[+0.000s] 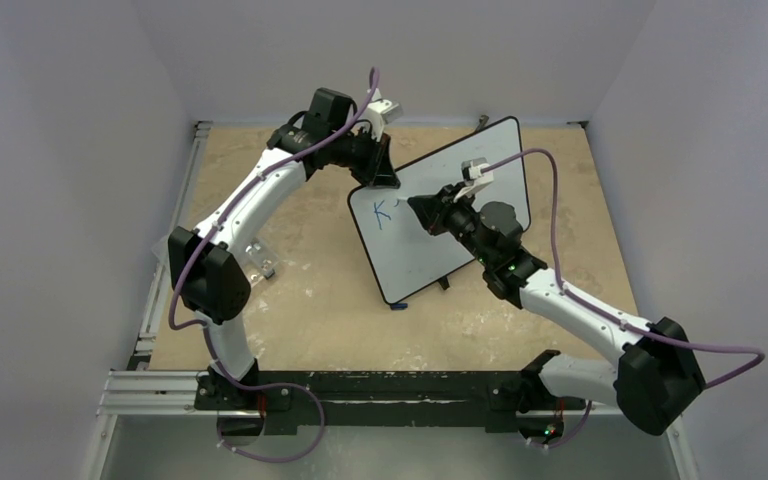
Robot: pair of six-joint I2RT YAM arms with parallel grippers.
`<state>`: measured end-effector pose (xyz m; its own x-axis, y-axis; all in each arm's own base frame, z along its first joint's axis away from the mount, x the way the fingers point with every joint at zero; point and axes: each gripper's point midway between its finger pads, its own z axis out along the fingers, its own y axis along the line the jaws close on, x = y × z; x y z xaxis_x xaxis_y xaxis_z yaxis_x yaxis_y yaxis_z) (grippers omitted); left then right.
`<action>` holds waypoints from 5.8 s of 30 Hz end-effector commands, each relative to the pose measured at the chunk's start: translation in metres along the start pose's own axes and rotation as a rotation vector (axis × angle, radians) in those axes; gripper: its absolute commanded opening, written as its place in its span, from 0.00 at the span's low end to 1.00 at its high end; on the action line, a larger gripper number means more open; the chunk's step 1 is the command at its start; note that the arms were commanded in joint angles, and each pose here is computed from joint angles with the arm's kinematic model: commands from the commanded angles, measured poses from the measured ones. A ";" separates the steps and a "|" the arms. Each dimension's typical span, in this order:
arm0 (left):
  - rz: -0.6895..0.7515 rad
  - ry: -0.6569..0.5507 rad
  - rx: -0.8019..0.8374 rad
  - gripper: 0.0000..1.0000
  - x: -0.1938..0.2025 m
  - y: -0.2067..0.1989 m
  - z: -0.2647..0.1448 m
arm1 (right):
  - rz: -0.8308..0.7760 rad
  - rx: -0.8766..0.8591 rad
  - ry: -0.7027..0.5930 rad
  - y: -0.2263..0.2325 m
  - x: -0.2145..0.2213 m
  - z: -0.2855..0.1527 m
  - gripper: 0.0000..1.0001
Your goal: Write a sentence on the whiteboard
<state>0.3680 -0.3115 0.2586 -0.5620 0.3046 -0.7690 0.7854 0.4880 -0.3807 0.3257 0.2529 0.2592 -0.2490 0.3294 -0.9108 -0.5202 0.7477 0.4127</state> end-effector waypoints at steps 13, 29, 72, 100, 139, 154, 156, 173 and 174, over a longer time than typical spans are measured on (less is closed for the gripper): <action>0.140 -0.054 -0.152 0.00 -0.019 0.016 -0.014 | 0.000 -0.065 0.063 0.008 0.017 0.006 0.00; 0.148 -0.055 -0.160 0.00 -0.018 0.018 -0.015 | 0.014 0.074 0.105 -0.022 0.039 -0.014 0.00; 0.168 -0.052 -0.165 0.00 -0.013 0.012 -0.014 | -0.029 0.059 -0.029 -0.003 -0.027 -0.010 0.00; 0.175 -0.044 -0.157 0.00 -0.013 0.005 -0.011 | -0.056 0.186 -0.046 -0.025 -0.038 -0.015 0.00; 0.172 -0.037 -0.171 0.00 -0.015 0.007 -0.009 | -0.023 0.094 0.138 -0.024 0.033 -0.013 0.00; 0.178 -0.045 -0.171 0.00 -0.017 0.004 -0.013 | -0.048 0.167 0.149 -0.037 0.032 -0.018 0.00; 0.177 -0.045 -0.169 0.00 -0.016 0.004 -0.013 | -0.052 0.183 0.141 -0.039 0.029 -0.018 0.00; 0.176 -0.048 -0.162 0.00 -0.017 0.003 -0.013 | -0.108 0.114 0.036 -0.012 -0.031 -0.029 0.00; 0.178 -0.049 -0.163 0.00 -0.018 0.003 -0.013 | -0.107 0.097 0.017 -0.008 -0.036 -0.031 0.00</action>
<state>0.3556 -0.3193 0.2660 -0.5219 0.3181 -0.7914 0.8014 0.5005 -0.3273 0.3190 0.2166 0.2287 -0.3406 0.1862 -0.9216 -0.3829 0.8678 0.3169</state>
